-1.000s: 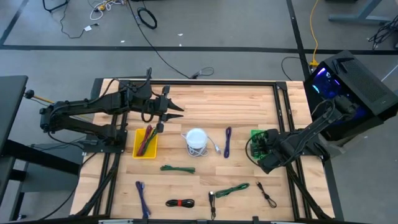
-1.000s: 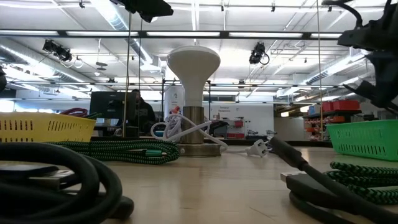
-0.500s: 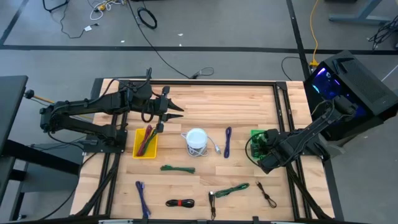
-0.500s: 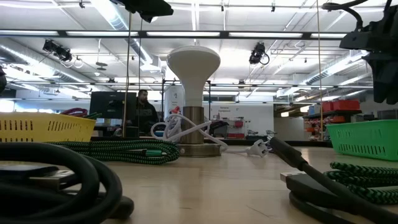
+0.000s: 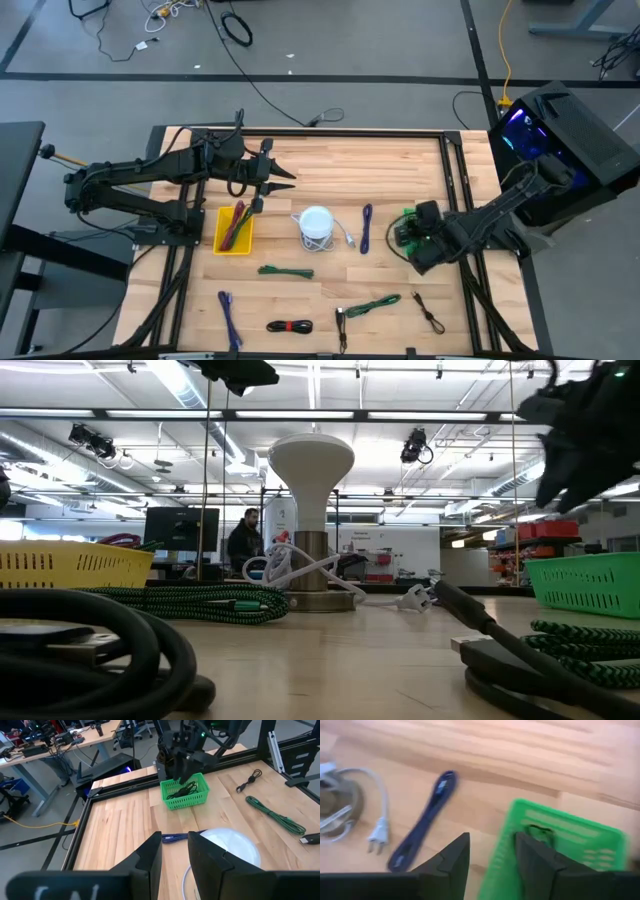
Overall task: Pick & Place USB Port
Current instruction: Put the purple charger cable into the yellow bin
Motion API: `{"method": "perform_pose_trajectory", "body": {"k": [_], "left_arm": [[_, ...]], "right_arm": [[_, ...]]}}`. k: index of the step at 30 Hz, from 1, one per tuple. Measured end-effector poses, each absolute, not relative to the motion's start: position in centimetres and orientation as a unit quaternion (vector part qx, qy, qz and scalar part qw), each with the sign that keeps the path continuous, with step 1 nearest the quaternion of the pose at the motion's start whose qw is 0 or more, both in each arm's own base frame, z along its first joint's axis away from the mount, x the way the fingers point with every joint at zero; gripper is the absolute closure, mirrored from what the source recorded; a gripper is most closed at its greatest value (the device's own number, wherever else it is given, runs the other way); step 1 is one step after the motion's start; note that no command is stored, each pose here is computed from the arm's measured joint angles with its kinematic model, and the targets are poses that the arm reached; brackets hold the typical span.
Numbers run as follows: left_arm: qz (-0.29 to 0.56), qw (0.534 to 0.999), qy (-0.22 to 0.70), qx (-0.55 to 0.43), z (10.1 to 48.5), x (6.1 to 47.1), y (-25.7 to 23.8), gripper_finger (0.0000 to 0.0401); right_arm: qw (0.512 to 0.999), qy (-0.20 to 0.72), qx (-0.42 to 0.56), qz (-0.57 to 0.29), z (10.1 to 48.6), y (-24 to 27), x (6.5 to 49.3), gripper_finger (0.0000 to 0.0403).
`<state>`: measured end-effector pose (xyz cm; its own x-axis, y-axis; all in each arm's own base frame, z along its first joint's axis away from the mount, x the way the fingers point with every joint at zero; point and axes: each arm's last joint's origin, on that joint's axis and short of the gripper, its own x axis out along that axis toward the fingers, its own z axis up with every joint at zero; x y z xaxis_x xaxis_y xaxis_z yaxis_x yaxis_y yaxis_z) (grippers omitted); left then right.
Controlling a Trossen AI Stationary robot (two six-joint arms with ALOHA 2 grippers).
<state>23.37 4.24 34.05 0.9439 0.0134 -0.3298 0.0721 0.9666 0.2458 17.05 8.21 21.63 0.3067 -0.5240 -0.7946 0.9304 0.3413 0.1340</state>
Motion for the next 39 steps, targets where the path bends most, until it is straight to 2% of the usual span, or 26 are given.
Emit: {"method": "perform_pose_trajectory", "body": {"k": [8, 22, 28, 33, 36, 39], "left_arm": [[-0.014, 0.979, 0.16, 0.129, 34.2, 23.4, 4.2, 0.03], [-0.014, 0.978, 0.161, 0.129, 34.2, 23.4, 4.2, 0.03], [-0.015, 0.978, 0.163, 0.129, 34.1, 23.4, 4.2, 0.03], [-0.015, 0.978, 0.164, 0.129, 34.1, 23.4, 4.2, 0.03], [-0.015, 0.978, 0.164, 0.13, 34.1, 23.4, 4.2, 0.03], [-0.015, 0.978, 0.164, 0.131, 34.1, 23.4, 4.2, 0.03]], "right_arm": [[0.811, 0.339, 0.314, -0.359, 22.0, 6.6, 22.2, 0.0246], [0.77, 0.409, 0.341, -0.352, 16.2, 3.7, 27.5, 0.0215], [0.738, 0.448, 0.357, -0.358, 14.2, 3.3, 28.0, 0.0206], [0.73, 0.449, 0.363, -0.364, 13.3, 3.3, 28.3, 0.0206], [0.734, 0.449, 0.359, -0.362, 12.9, 3.4, 28.6, 0.0213], [0.733, 0.453, 0.353, -0.365, 12.7, 3.4, 28.6, 0.0247]]}}
